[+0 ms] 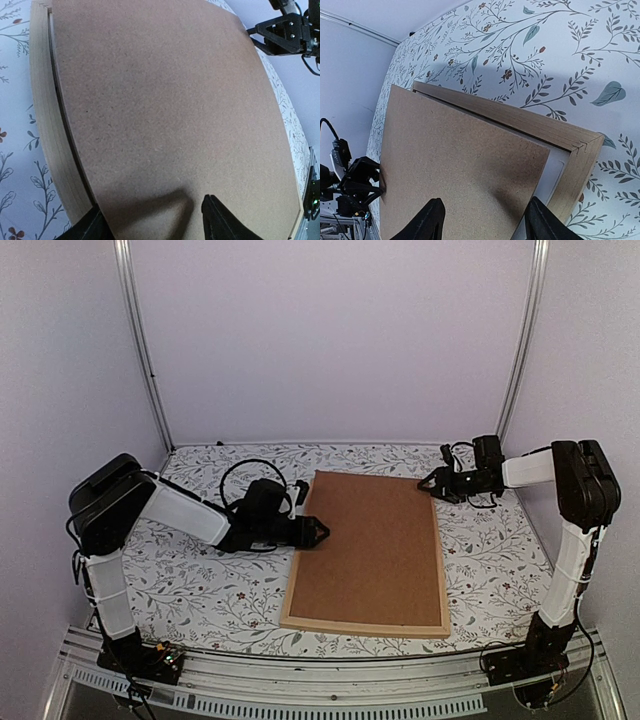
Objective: Put the photo into the frame
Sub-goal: Place the backboard on the frame body.
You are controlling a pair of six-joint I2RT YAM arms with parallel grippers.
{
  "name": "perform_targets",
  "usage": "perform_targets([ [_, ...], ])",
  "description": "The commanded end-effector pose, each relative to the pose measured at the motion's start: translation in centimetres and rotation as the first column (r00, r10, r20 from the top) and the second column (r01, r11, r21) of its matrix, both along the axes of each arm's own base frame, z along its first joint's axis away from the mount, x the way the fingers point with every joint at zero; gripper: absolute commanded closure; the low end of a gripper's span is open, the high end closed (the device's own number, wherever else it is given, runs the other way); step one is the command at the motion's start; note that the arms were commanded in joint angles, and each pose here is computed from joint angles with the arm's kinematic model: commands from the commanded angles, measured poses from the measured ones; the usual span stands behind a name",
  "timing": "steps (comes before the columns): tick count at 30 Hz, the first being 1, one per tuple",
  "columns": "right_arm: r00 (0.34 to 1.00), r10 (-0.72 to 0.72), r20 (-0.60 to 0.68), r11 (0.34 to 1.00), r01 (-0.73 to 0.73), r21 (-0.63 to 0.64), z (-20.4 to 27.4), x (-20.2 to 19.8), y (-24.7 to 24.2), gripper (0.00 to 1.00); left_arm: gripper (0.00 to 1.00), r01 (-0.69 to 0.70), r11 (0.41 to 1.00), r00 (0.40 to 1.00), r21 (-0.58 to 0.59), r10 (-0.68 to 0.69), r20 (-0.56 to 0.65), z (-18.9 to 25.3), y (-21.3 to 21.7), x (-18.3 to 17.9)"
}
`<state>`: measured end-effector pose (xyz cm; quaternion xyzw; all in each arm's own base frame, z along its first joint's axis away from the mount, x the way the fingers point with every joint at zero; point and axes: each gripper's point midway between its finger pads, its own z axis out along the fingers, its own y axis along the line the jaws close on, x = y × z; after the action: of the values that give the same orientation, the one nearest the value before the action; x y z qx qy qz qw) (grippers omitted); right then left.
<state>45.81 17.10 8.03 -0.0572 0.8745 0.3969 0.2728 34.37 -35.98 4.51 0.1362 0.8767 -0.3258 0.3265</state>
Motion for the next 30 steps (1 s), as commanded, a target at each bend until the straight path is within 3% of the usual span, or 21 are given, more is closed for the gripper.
perform_targets([
  [1,1.000,-0.009,0.014,0.999,0.009,-0.034,0.4,-0.1,-0.2,0.42,0.38,-0.024,0.989,0.996,0.146,0.037,-0.086,-3.3,2.5,-1.5],
  [30,0.999,-0.041,0.021,0.997,0.043,-0.066,0.9,-0.3,-0.8,0.40,0.29,-0.020,0.973,0.991,0.231,0.050,-0.126,-5.2,2.8,-1.6],
])
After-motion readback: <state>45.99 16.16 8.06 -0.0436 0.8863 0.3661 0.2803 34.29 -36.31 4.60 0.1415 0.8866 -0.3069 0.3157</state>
